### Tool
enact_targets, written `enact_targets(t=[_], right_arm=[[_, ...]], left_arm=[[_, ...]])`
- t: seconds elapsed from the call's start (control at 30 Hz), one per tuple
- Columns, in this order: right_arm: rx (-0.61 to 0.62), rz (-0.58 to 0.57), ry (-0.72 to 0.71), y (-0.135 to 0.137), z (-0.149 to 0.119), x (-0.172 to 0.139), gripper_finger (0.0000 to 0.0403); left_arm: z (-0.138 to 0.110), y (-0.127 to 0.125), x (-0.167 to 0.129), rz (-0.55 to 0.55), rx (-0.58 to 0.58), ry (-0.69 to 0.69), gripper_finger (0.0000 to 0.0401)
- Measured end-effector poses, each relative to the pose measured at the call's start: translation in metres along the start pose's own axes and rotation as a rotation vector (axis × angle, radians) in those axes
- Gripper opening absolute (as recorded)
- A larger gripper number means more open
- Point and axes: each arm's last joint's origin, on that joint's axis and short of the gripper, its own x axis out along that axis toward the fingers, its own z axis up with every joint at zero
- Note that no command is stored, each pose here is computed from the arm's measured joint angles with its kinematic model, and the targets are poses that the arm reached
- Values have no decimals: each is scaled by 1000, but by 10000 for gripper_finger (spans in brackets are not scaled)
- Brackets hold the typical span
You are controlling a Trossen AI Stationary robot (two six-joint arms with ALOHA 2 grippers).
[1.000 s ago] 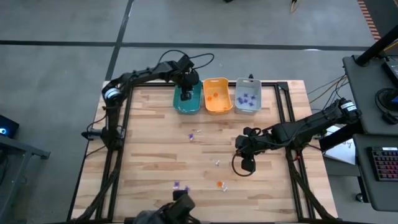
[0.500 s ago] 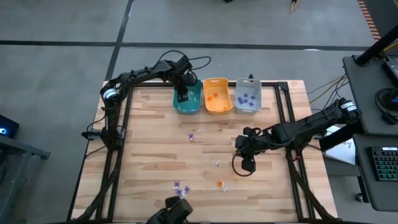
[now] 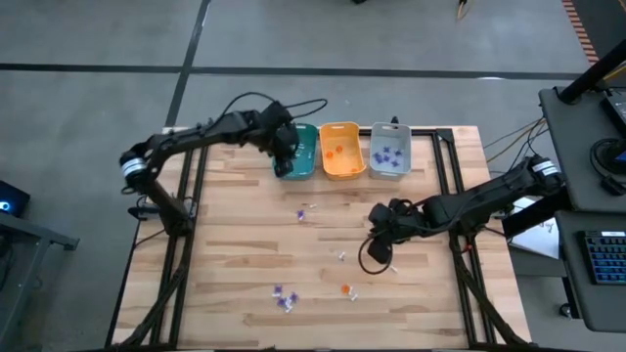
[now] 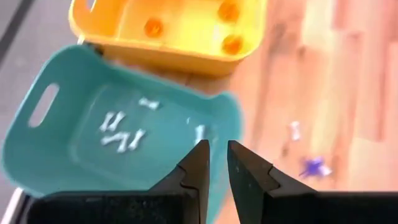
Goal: Sort Halloween decoration
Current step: Put the purple spider toy into the gray bin
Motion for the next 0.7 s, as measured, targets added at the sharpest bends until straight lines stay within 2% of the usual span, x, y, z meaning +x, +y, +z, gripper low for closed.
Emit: enact_targets(t=[0.2,0.3,0.5,0.7], right_arm=[[0,67,183,6,-8,19,68],[30,54,316,4,-15,29,68],[163,-40,609,1,-31,38,68],[172,-123,644,6,-32,42,68]], left_arm=[[-19,-46,-14,-46,-18,-175,40],[-32,-68,-15,-75,-27,-244,40],[-58,-106,-16,-32,-30,-318,40],[-68,-129,-19,-43,-35,-359,40]])
